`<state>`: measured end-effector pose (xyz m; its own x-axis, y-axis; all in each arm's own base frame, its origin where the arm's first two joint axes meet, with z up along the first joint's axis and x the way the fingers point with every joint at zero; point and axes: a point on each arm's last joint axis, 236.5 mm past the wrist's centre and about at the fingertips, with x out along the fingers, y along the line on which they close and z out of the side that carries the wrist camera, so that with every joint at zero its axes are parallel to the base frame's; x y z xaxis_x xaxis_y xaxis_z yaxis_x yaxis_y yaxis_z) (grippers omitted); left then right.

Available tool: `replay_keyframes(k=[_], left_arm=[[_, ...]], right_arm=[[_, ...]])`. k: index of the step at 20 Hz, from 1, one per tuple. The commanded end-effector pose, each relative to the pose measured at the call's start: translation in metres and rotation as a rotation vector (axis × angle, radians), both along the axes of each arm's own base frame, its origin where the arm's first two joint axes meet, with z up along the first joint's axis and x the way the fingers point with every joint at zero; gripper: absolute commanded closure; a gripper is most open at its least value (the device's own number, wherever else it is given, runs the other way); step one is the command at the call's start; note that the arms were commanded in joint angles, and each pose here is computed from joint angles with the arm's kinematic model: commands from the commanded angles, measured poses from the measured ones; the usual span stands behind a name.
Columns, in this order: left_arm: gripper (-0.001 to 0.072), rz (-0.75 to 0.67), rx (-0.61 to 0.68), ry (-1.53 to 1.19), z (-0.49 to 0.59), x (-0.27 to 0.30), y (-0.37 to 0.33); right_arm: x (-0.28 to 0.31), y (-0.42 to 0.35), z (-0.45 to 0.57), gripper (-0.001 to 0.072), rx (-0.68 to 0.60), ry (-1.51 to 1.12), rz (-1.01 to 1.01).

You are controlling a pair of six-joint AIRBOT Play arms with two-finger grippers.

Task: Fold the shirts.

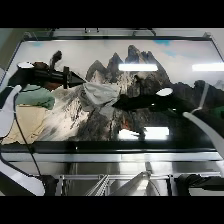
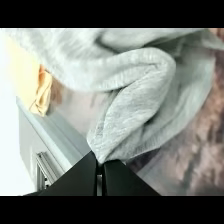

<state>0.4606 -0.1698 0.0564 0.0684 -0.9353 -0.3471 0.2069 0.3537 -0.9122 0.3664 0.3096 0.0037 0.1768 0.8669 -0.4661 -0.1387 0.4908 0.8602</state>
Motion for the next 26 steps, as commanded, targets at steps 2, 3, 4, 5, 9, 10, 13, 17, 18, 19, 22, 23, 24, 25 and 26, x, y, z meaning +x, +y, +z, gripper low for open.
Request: replay_keyframes(k=[2, 3, 4, 5, 9, 10, 13, 17, 18, 19, 22, 23, 24, 25, 26], left_arm=[[0.0692, 0.051, -0.02, -0.186, 0.098, -0.016, 0.024], [0.0692, 0.066, -0.011, -0.239, 0.119, -0.021, 0.027], [0.0691, 0.074, -0.015, -0.287, 0.141, -0.028, 0.028], [0.0692, 0.077, -0.025, -0.332, 0.161, -0.037, 0.026], [0.0692, 0.095, -0.014, -0.452, 0.214, -0.073, 0.018], [0.0692, 0.105, -0.013, -0.461, 0.217, -0.08, 0.017], [0.0691, 0.148, -0.007, -0.454, 0.217, -0.104, 0.026], [0.0691, 0.199, 0.003, -0.47, 0.22, -0.136, 0.035], [0.0691, 0.206, 0.013, -0.501, 0.228, -0.145, 0.034], [0.0691, 0.208, 0.023, -0.554, 0.242, -0.154, 0.031], [0.0691, 0.158, -0.009, -0.784, 0.32, -0.197, 0.004], [0.0691, 0.144, -0.026, -0.842, 0.347, -0.213, -0.006], [0.069, 0.133, -0.032, -0.887, 0.368, -0.227, -0.013], [0.069, 0.12, -0.033, -0.922, 0.383, -0.236, -0.018], [0.069, 0.119, -0.006, -0.931, 0.387, -0.236, -0.019]], right_arm=[[0.004, -0.083, 0.112, 0.0698, -0.074, -0.28, -0.085], [0.002, -0.097, 0.141, 0.0698, -0.067, -0.35, -0.126], [-0.002, -0.111, 0.168, 0.0698, -0.063, -0.416, -0.164], [-0.008, -0.121, 0.188, 0.0698, -0.061, -0.47, -0.188], [-0.038, -0.141, 0.227, 0.0698, -0.075, -0.572, -0.2], [-0.042, -0.144, 0.226, 0.0698, -0.088, -0.573, -0.19], [-0.047, -0.151, 0.21, 0.0698, -0.155, -0.553, -0.156], [-0.075, -0.144, 0.21, 0.0698, -0.163, -0.541, -0.072], [-0.082, -0.143, 0.221, 0.0698, -0.16, -0.586, -0.069], [-0.09, -0.139, 0.238, 0.0698, -0.146, -0.647, -0.063], [-0.119, -0.127, 0.315, 0.0698, -0.048, -0.84, -0.085], [-0.129, -0.126, 0.342, 0.0698, -0.026, -0.911, -0.101], [-0.136, -0.126, 0.363, 0.0697, -0.021, -0.968, -0.116], [-0.141, -0.127, 0.378, 0.0698, -0.022, -1.012, -0.126], [-0.141, -0.127, 0.387, 0.0698, -0.023, -1.036, -0.134]])
